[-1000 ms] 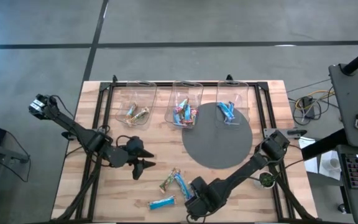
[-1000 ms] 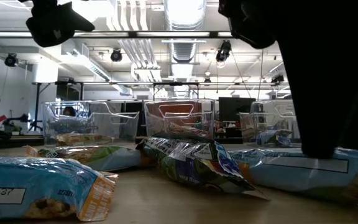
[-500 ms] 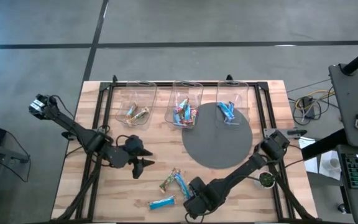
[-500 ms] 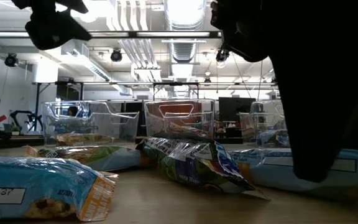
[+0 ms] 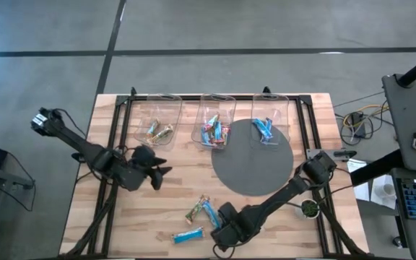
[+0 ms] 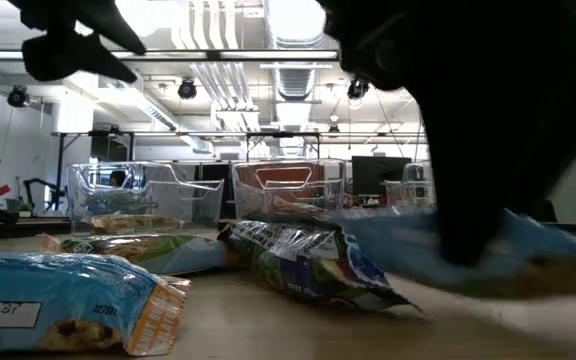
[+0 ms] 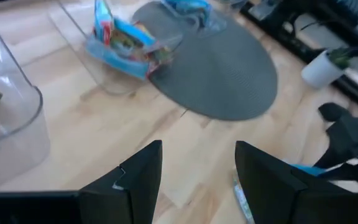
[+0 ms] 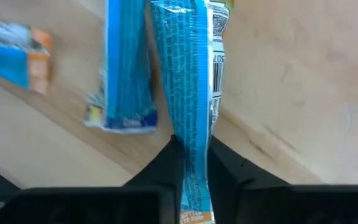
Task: Pick and place Granola Bars by type
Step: Put the yellow granola bar into the left transparent bin
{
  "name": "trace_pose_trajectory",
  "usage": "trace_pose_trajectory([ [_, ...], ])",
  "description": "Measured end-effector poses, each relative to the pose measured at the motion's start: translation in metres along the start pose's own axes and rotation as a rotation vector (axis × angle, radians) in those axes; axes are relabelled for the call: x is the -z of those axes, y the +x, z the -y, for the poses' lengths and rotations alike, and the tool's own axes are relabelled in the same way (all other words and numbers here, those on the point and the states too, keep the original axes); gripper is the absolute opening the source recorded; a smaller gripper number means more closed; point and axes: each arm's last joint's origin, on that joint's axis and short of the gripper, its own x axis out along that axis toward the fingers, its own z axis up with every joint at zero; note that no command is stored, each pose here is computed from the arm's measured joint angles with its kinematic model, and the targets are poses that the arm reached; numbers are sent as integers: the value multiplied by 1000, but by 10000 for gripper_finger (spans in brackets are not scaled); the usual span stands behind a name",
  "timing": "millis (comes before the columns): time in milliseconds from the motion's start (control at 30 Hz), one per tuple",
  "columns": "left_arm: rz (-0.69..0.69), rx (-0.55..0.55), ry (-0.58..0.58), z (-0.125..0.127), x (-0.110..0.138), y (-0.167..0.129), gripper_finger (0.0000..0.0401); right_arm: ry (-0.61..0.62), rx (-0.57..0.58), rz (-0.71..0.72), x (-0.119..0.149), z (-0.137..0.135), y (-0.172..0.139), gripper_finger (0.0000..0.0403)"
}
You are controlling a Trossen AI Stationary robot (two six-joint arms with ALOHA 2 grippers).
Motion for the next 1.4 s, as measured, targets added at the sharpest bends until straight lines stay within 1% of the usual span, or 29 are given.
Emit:
trace_pose_trajectory([
  [67, 12, 21, 6, -3, -5, -6, 186, 2, -19, 45, -3, -1, -8, 29],
  [133, 23, 41, 10, -6, -9, -12, 186, 2, -48, 105, -7, -2, -20, 27],
  [200, 26, 61, 2, -8, -12, -16, 186, -25, -75, 170, -13, -2, -34, 29],
  [367, -69, 140, -17, -10, -16, -19, 186, -213, -126, 245, -39, -1, -64, 32],
  [433, -105, 165, -36, -10, -17, -17, 186, -279, -125, 263, -51, 0, -70, 32],
  [600, -158, 245, -103, -5, -23, -13, 186, -377, -89, 296, -86, 5, -72, 33],
  [700, -166, 272, -151, -3, -26, -9, 186, -423, -72, 312, -104, 7, -71, 33],
  [767, -165, 264, -177, -4, -28, -6, 186, -450, -70, 324, -113, 8, -71, 33],
  [900, -197, 243, -224, -6, -32, 2, 186, -509, -87, 355, -124, 7, -73, 33],
  [1033, -245, 233, -257, -9, -36, 16, 186, -562, -74, 373, -134, 9, -74, 33],
  [1233, -262, 242, -316, -12, -48, 44, 186, -601, -59, 394, -150, 12, -73, 33],
  [1400, -279, 251, -351, -14, -54, 68, 186, -636, -47, 395, -156, 13, -73, 33],
])
